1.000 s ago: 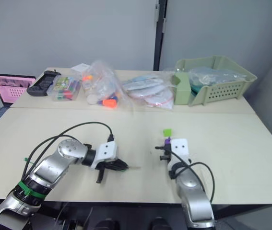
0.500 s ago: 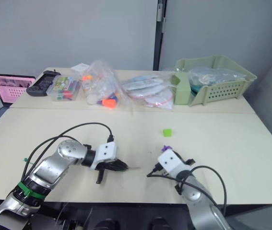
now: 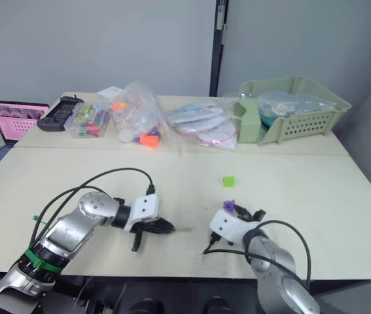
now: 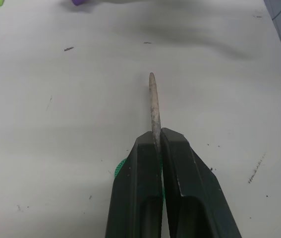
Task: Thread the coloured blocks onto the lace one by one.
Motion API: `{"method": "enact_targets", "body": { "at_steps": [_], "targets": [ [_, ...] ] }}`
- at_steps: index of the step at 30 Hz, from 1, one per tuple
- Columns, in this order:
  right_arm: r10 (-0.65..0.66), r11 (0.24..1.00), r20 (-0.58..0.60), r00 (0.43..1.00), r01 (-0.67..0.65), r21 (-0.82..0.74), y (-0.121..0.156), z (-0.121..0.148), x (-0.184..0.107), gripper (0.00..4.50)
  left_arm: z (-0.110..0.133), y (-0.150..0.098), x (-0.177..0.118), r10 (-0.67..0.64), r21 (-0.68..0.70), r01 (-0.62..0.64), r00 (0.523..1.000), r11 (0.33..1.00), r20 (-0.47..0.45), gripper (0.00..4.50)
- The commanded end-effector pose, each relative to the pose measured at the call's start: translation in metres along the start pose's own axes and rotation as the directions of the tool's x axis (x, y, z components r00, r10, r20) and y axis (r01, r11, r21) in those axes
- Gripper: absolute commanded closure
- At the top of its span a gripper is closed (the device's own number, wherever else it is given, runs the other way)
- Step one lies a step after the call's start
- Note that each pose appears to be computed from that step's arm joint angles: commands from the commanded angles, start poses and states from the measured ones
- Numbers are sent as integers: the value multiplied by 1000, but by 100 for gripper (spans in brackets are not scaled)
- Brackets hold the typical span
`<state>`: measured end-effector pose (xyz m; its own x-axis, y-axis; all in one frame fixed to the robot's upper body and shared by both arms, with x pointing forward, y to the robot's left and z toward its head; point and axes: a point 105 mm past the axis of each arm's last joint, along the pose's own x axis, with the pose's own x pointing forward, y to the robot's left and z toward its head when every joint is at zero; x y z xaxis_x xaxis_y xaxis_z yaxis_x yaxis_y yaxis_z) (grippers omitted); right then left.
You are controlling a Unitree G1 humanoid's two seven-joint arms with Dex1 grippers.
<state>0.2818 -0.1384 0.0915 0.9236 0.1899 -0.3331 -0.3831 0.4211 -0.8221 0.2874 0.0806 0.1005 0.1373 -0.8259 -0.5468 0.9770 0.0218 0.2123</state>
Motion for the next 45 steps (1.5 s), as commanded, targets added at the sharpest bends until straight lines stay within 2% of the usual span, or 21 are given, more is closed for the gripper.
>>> {"method": "enact_targets", "body": {
  "at_steps": [1,7,12,18,20,22,24,28,30,34,38,41,45],
  "targets": [
    [-14,1000,33,999,14,9,-4,8,-7,209,10,1,-1,9,34,-10,999,999,31,450],
    [-37,998,94,995,31,61,-12,17,-18,5,9,1,0,3,33,-4,999,999,32,450],
    [14,979,182,983,-50,195,-10,25,-32,2,10,1,0,-1,33,0,999,999,33,450],
    [-58,838,219,974,-72,540,-33,18,-27,2,11,1,0,-1,33,0,1000,999,32,450],
    [-50,790,270,962,-128,600,-39,19,-28,2,12,0,0,-1,32,0,1000,999,31,450],
    [47,744,400,915,-299,597,-46,24,-35,2,11,0,-1,-1,30,0,1000,1000,29,450],
    [161,717,509,845,-455,528,-58,27,-42,2,11,0,-1,-3,30,2,1000,1000,28,450],
    [419,673,569,708,-663,329,-66,26,-47,2,11,1,0,-8,31,8,1000,1000,29,450],
    [537,650,544,645,-727,220,-69,24,-43,2,10,1,0,-10,32,9,1000,999,29,450],
    [760,605,378,528,-788,-117,-61,20,-18,2,9,0,1,-11,30,11,1000,999,29,450],
    [824,564,272,496,-763,-317,-59,17,2,2,9,-2,2,-10,25,9,999,1000,33,450],
    [859,501,169,484,-722,-478,-55,17,22,2,8,-3,1,1,15,-1,999,1000,34,450],
    [896,419,112,430,-733,-536,-50,15,32,2,7,-3,-1,16,9,-16,999,1000,30,450]
  ]
}}
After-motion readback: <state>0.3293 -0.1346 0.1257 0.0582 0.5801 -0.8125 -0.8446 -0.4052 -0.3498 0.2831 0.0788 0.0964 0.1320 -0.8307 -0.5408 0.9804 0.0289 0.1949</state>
